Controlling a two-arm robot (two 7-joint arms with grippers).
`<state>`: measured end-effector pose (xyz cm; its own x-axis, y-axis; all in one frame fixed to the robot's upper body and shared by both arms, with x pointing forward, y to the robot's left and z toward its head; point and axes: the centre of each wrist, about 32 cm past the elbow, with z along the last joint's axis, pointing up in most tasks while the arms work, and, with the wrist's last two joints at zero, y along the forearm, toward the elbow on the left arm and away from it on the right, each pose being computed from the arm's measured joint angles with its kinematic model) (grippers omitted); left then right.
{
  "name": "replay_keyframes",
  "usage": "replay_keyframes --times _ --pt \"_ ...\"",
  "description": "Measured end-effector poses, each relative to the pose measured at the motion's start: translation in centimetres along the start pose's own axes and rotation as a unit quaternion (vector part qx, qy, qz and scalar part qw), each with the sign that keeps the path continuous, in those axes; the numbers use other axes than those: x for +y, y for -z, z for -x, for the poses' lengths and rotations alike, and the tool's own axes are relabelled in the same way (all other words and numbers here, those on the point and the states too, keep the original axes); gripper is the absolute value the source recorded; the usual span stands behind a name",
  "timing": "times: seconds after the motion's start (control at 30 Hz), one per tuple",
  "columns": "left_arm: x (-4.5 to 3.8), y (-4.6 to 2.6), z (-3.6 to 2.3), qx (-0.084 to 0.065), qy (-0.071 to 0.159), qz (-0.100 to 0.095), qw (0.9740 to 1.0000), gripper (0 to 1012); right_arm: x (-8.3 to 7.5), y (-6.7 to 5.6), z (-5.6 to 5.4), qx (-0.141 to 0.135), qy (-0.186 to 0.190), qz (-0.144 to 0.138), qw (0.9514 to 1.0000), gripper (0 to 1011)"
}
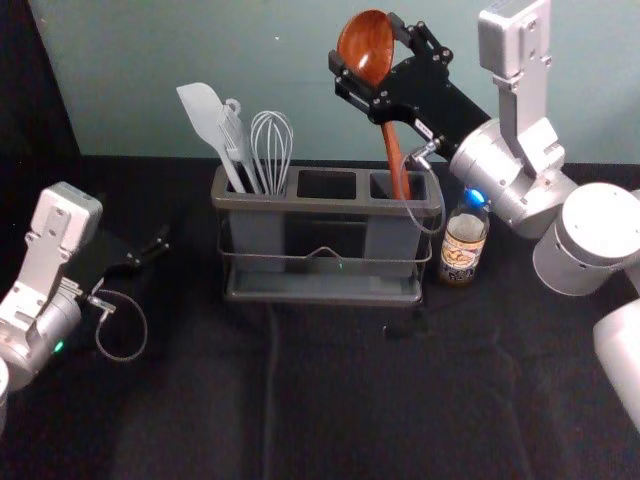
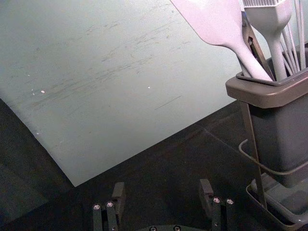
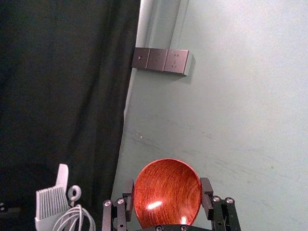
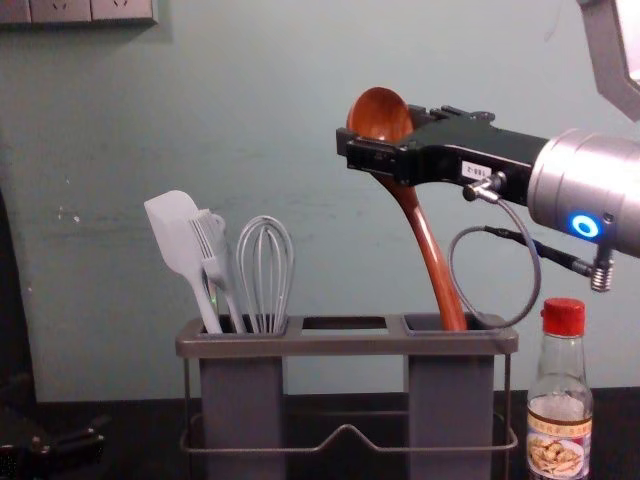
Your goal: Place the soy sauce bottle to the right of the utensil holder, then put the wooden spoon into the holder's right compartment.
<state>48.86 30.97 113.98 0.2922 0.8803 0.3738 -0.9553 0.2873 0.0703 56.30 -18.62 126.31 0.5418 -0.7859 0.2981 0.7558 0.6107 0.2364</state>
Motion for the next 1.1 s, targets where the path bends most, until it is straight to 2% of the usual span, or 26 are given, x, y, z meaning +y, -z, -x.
replay_keyframes --times 0.6,1.1 --pt "0.00 0.00 0.00 0.000 0.000 0.000 1.0000 1005 -2.9 -1.3 0.0 0.006 0.007 0.008 0.9999 840" --pt "0.00 0.00 0.00 0.000 0.000 0.000 1.0000 1005 -4.5 -1.5 0.0 0.013 0.013 0.024 0.9995 840"
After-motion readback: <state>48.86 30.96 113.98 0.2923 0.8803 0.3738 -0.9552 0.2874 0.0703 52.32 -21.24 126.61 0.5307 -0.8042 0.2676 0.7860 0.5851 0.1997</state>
